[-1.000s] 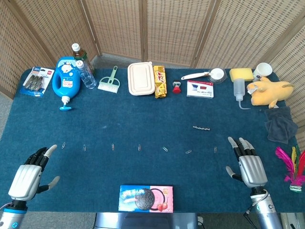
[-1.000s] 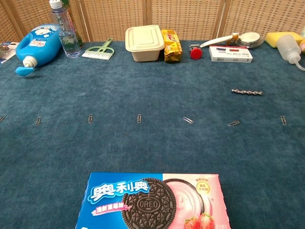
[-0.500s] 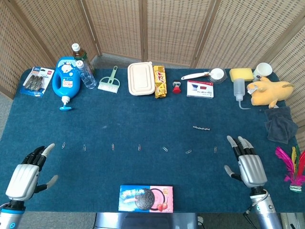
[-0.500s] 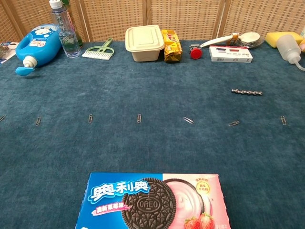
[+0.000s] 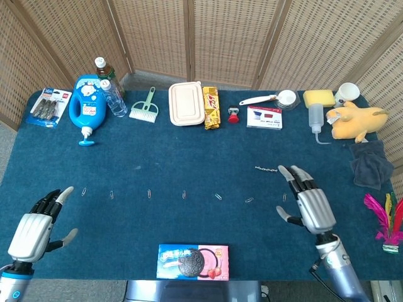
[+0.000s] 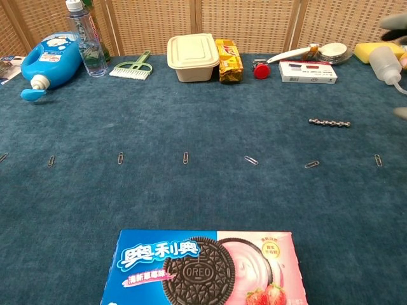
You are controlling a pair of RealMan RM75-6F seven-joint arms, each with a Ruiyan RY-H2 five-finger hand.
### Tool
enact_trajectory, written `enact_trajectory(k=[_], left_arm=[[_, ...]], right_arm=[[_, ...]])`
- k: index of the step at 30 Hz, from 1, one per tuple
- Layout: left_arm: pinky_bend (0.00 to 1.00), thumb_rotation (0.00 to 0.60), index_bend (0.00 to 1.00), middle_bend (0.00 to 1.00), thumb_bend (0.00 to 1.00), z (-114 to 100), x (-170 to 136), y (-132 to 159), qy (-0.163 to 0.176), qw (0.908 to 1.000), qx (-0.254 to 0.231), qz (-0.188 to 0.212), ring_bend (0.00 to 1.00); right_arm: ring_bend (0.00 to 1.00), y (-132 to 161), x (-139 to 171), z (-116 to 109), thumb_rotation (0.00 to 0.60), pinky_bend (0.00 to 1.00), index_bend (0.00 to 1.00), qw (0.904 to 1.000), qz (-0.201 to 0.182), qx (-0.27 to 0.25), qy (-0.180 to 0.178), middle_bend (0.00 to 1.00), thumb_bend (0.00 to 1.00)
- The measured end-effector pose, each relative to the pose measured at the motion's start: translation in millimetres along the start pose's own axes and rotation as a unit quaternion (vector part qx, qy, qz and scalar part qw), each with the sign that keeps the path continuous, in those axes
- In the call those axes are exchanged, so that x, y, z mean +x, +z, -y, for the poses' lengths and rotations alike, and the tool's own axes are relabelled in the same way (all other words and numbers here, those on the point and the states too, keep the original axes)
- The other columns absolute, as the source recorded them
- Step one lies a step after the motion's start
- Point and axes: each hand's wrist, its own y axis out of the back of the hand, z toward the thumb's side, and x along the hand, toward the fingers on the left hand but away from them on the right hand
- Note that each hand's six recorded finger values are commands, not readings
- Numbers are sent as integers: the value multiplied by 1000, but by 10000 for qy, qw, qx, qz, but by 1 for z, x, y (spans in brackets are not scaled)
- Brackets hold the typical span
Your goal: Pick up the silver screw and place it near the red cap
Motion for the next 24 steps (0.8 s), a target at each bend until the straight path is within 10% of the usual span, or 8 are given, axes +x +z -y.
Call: enact_trajectory(k=[10, 24], left_arm=[[182, 600, 54, 175, 416, 3, -1, -4, -68, 9999, 20, -94, 112], [182, 600, 54, 175, 416, 8, 1, -5, -188, 9997, 117, -134, 112]], right_arm=[[807, 18, -85, 14, 600, 692, 179, 9955, -459, -779, 281, 684, 284], [947, -31, -162, 35, 600, 813, 488, 9982, 236, 345, 432, 887, 278]])
